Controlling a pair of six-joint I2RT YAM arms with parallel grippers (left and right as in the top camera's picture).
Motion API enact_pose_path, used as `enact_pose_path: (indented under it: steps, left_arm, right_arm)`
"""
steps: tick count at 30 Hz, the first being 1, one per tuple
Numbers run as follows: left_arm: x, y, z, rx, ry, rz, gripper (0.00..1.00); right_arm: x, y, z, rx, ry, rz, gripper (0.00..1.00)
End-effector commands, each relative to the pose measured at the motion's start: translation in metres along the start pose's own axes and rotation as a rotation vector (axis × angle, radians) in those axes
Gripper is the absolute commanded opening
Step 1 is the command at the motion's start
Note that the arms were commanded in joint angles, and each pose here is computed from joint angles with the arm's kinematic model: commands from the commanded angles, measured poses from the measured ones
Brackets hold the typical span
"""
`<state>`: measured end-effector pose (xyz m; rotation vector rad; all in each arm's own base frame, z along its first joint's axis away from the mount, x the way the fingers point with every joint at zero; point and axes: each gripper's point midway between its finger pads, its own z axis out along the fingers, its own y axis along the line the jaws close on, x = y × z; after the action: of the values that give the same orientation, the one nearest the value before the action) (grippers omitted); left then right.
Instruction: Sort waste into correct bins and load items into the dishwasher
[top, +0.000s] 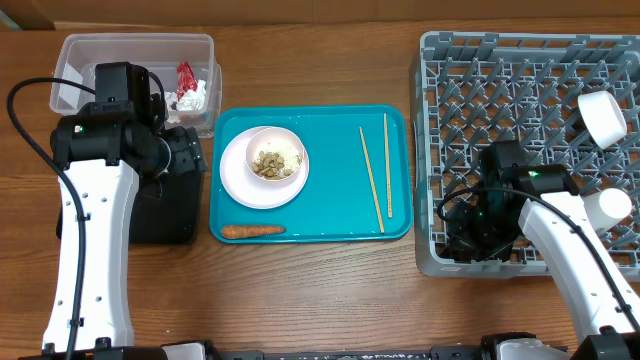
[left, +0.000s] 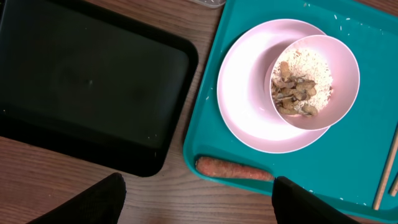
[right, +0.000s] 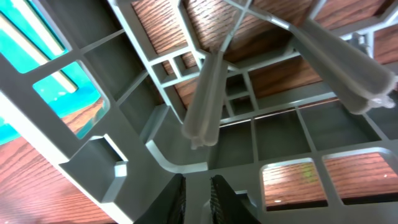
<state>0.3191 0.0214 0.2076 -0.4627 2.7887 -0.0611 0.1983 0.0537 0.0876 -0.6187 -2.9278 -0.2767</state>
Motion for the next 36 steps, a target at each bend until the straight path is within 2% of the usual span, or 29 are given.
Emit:
enact_pose_path:
  steps: [1,5,17,28,36]
  left_arm:
    - [0.001,0.0,0.003,0.001,0.014,-0.012,0.78]
    - [0.002,0.0,0.003,0.0,0.016,-0.012,0.78]
    - [0.002,0.0,0.003,0.0,0.016,-0.012,0.78]
    - [0.002,0.0,0.003,0.0,0.016,-0.012,0.78]
    - [0.001,0.0,0.003,0.0,0.014,-0.012,0.78]
  right_arm:
    - [-0.001,-0.008,0.0,0.033,-0.009,0.057,0.17]
    - [-0.003,-0.031,-0.002,0.157,-0.048,0.196,0.18]
    - [-0.005,-0.039,-0.003,0.199,-0.073,0.259,0.18]
    - [-0.006,-0.052,-0.007,0.267,-0.12,0.407,0.17]
    - [-0.011,-0.049,-0.006,0.254,-0.131,0.35,0.16]
